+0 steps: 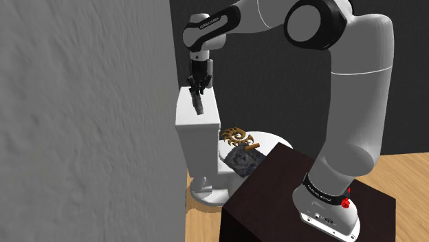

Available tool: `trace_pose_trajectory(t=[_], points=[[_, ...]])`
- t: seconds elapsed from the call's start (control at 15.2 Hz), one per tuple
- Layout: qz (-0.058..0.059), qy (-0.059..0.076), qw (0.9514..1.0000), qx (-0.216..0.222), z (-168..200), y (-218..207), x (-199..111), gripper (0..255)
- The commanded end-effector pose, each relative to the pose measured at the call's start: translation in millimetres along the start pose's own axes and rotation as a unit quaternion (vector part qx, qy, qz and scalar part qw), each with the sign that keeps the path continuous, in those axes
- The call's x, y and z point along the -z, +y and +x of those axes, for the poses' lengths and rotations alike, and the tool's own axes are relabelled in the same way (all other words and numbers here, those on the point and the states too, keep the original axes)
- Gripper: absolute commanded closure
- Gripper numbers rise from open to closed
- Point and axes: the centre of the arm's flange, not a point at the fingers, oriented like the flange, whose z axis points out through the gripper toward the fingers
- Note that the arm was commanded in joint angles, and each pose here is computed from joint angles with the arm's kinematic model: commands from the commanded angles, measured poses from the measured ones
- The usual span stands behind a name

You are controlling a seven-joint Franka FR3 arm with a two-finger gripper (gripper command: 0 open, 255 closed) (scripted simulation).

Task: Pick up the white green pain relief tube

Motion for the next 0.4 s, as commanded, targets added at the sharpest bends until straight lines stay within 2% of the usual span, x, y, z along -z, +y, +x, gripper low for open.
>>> trace_pose_trajectory(t=[0.0, 0.33], points=[[0.000, 0.000, 1.0000, 0.000, 0, -2, 12, 255], [0.000, 0.000, 1.0000, 0.000, 0, -3, 28, 255]])
